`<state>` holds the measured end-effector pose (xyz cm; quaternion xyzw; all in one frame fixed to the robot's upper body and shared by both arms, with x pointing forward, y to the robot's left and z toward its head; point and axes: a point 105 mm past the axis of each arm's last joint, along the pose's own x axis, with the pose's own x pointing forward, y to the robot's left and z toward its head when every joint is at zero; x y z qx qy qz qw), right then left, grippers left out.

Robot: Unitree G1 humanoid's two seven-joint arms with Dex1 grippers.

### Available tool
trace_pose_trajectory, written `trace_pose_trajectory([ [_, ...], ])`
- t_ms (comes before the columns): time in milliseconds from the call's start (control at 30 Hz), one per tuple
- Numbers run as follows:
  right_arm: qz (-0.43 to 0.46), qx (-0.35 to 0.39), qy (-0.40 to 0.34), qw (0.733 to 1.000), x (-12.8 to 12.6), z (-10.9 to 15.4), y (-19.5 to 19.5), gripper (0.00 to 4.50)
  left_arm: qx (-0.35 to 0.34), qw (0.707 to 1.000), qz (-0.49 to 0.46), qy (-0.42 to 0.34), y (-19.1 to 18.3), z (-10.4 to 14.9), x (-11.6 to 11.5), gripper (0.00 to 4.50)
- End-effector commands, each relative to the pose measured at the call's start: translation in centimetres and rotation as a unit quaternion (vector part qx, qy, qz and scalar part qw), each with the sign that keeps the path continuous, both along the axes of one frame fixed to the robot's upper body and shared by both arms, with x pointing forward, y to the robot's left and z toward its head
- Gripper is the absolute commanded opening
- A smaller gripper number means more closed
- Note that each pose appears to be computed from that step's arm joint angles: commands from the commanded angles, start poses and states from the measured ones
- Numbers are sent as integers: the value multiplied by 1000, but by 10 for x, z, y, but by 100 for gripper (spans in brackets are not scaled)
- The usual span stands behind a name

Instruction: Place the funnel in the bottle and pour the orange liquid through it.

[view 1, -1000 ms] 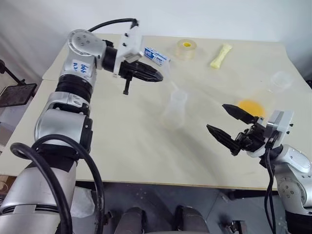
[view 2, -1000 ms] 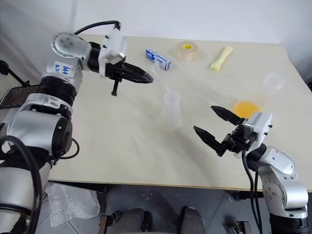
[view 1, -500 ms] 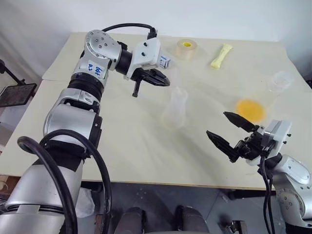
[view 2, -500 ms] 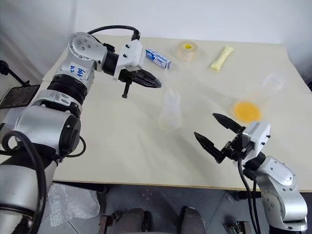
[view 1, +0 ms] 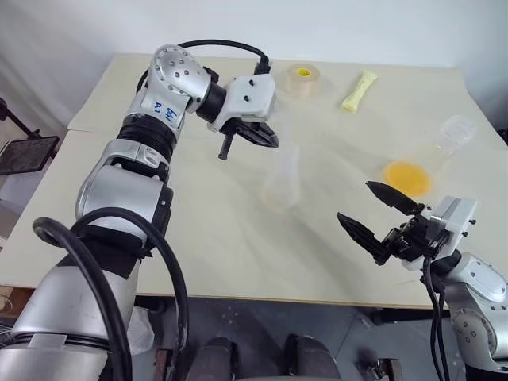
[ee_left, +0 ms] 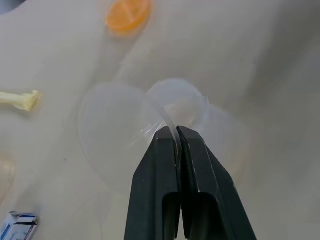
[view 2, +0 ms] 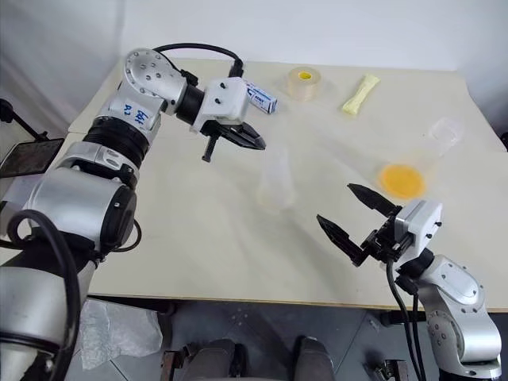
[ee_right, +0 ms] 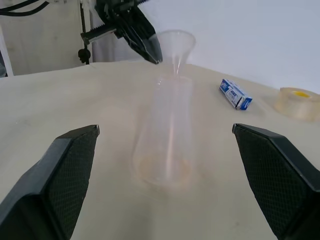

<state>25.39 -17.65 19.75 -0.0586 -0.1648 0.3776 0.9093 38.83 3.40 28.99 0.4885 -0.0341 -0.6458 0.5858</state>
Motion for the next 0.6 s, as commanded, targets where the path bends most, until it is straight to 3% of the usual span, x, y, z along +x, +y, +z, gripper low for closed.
trace_pose_trajectory([
  [33,1,-1,-22,1000,-4,7,-1,450,18,999,-22,-27,-8,13,-6,2],
  [133,0,-2,-22,1000,-4,6,-1,450,38,999,-23,-30,-10,11,-6,2],
  [233,-2,-4,-21,1000,-4,4,-1,450,55,998,-10,-34,-10,10,-4,68],
  [600,-17,-8,-23,1000,-5,3,-8,450,28,999,-10,-32,-17,20,-6,394],
])
